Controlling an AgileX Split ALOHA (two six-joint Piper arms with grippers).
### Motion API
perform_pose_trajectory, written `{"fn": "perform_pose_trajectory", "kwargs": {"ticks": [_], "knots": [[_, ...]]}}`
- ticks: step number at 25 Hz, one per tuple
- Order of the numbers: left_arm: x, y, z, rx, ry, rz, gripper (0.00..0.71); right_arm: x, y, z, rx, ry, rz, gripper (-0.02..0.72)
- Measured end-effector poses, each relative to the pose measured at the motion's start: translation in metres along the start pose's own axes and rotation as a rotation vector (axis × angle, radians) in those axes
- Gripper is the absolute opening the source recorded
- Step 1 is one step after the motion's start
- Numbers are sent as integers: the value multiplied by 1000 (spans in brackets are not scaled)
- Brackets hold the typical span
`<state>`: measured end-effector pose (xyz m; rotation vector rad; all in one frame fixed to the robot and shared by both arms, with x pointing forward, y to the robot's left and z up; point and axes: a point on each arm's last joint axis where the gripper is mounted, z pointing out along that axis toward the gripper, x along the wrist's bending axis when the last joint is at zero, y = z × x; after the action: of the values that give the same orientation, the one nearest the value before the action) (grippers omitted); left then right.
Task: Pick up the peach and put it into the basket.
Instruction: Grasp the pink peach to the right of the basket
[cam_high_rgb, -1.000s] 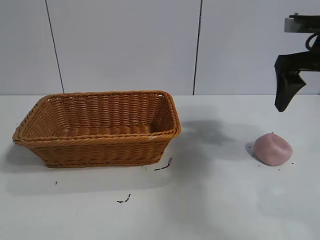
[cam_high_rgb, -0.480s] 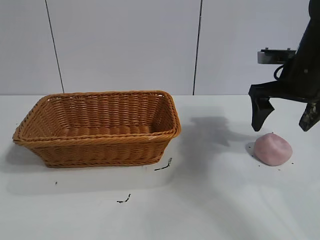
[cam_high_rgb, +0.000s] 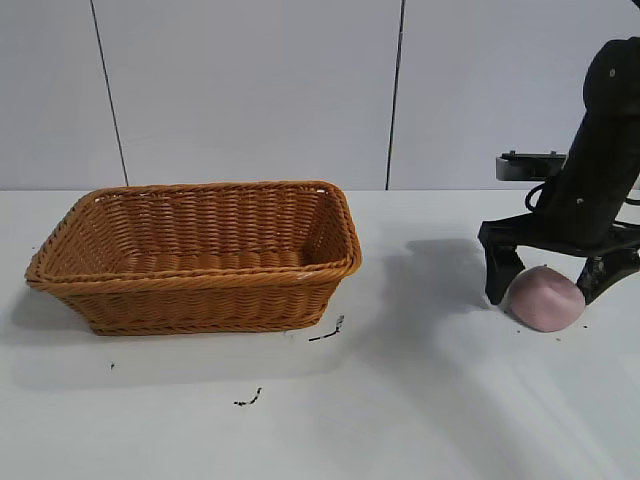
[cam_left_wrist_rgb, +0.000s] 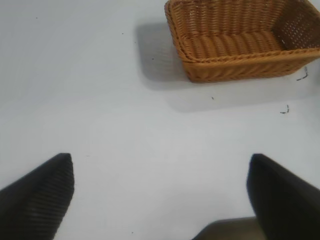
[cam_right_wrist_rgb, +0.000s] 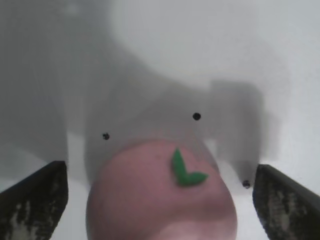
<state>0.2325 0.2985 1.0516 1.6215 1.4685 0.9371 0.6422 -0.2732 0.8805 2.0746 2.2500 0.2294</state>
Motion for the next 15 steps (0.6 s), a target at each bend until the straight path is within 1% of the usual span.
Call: {"fn": "perform_pose_trajectory", "kwargs": {"ticks": [1,3,4,5,6,8,10,15], "knots": [[0,0,0,0,0,0,692,0,-1,0,9,1,0,437],[0,0,0,0,0,0,692,0,-1,0,17,2,0,221],[0,0,0,0,0,0,692,0,-1,-1,17,2,0,143],[0,0,0,0,0,0,692,0,0,-5,11,2,0,105],[0,0,0,0,0,0,692,1,1,-8,4,2,-1,77],[0,0,0,0,0,0,692,1,2,-19,-18,1,-3,51],[0,0,0,0,0,0,692,2,4,-34,-51,-3,-8,41],[0,0,0,0,0,0,692,5,17,-92,-112,1,-21,37]]}}
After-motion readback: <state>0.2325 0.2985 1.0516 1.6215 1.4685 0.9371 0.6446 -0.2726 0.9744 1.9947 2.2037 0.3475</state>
